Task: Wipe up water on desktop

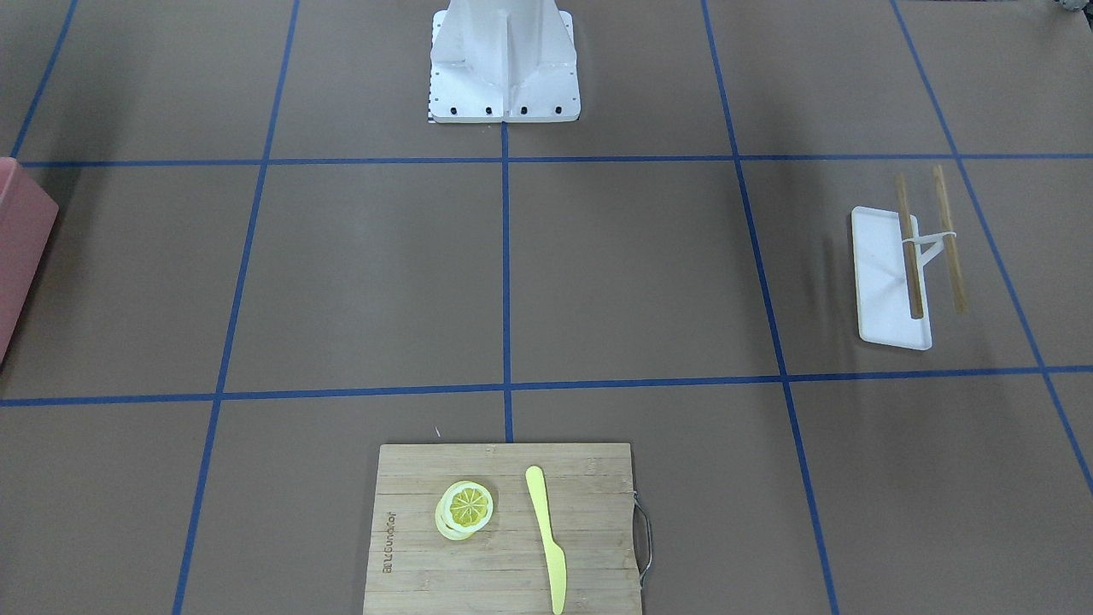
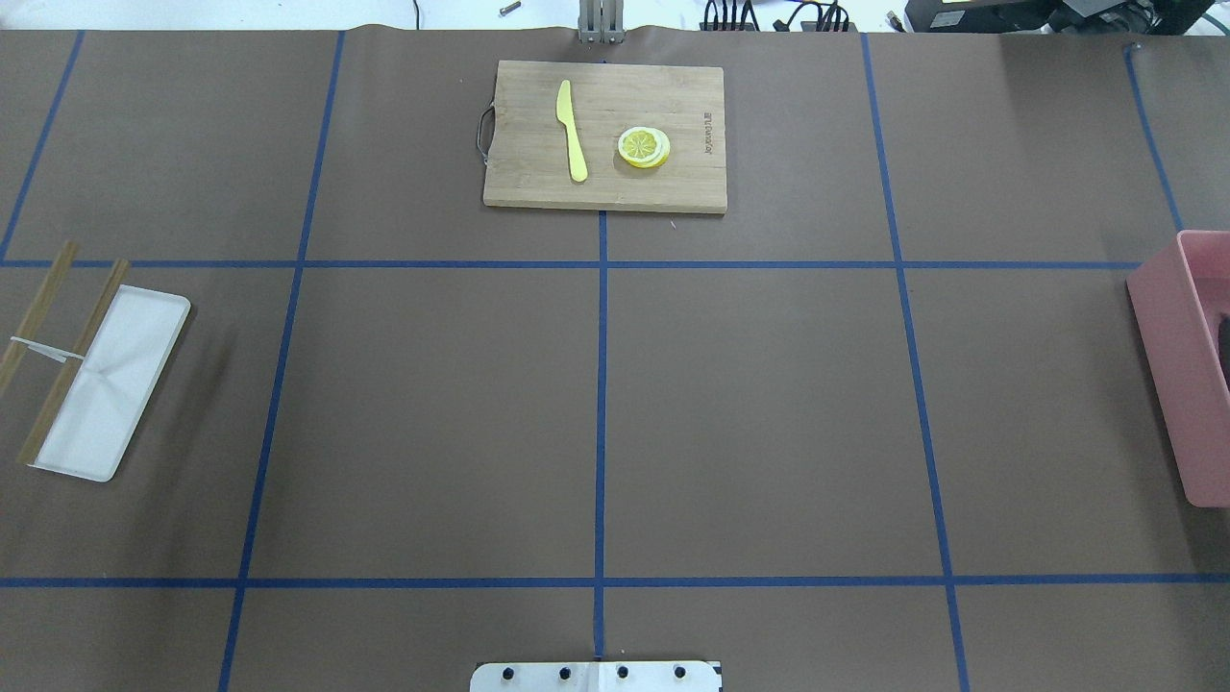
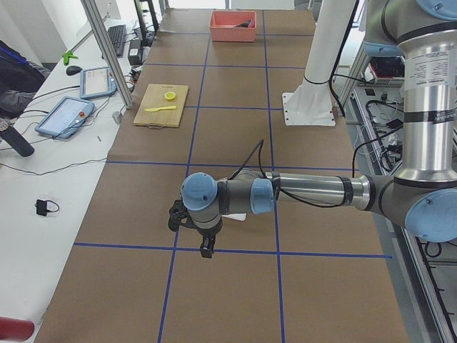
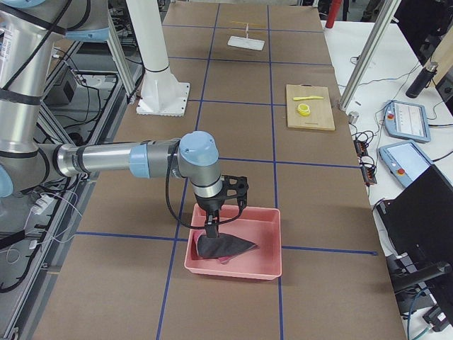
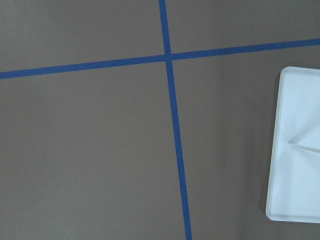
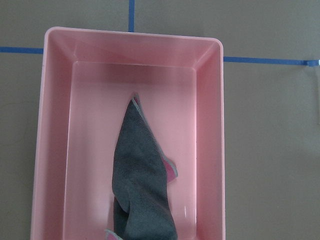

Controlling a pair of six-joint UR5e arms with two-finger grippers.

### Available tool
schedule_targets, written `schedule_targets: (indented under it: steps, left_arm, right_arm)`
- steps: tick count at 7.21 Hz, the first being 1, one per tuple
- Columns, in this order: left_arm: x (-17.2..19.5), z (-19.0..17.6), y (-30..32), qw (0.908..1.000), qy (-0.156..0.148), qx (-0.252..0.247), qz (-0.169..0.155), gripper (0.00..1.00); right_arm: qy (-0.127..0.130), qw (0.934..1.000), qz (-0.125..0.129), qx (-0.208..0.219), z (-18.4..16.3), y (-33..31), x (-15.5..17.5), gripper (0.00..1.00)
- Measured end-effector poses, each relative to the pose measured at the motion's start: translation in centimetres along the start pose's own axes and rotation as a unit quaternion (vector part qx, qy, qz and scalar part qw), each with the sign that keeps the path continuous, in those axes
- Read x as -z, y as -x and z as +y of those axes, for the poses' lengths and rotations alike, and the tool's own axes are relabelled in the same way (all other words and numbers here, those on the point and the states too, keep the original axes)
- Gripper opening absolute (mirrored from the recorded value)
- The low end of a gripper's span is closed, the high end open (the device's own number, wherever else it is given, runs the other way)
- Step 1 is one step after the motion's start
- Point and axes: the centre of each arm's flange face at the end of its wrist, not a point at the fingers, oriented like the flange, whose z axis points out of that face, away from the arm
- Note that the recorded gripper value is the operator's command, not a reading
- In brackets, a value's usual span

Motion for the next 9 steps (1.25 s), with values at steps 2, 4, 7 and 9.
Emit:
schedule_targets:
  steps: [2,4,7,9]
  left_arm:
    - [0.0,0.0,0.0,1.0,0.001,0.001,0.0,0.98]
    - [-0.1,0.0,0.1,1.0,0.002,0.002,-0.001,0.98]
    - [-0.3,0.1,0.3,1.0,0.004,0.005,-0.001,0.98]
    - [-0.3,0.2,0.4,1.0,0.004,0.005,-0.001,0.98]
  right_arm:
    - [0.01,0.9999,-0.005,-0.001,-0.1,-0.3,-1.0,1.0]
    - [0.021,0.9997,-0.007,0.014,-1.0,0.9,-2.0,1.0]
    - [0.034,0.9991,-0.013,0.021,-3.9,5.0,-3.2,1.0]
    - [0.041,0.9986,-0.027,-0.019,-4.5,6.5,-3.8,1.0]
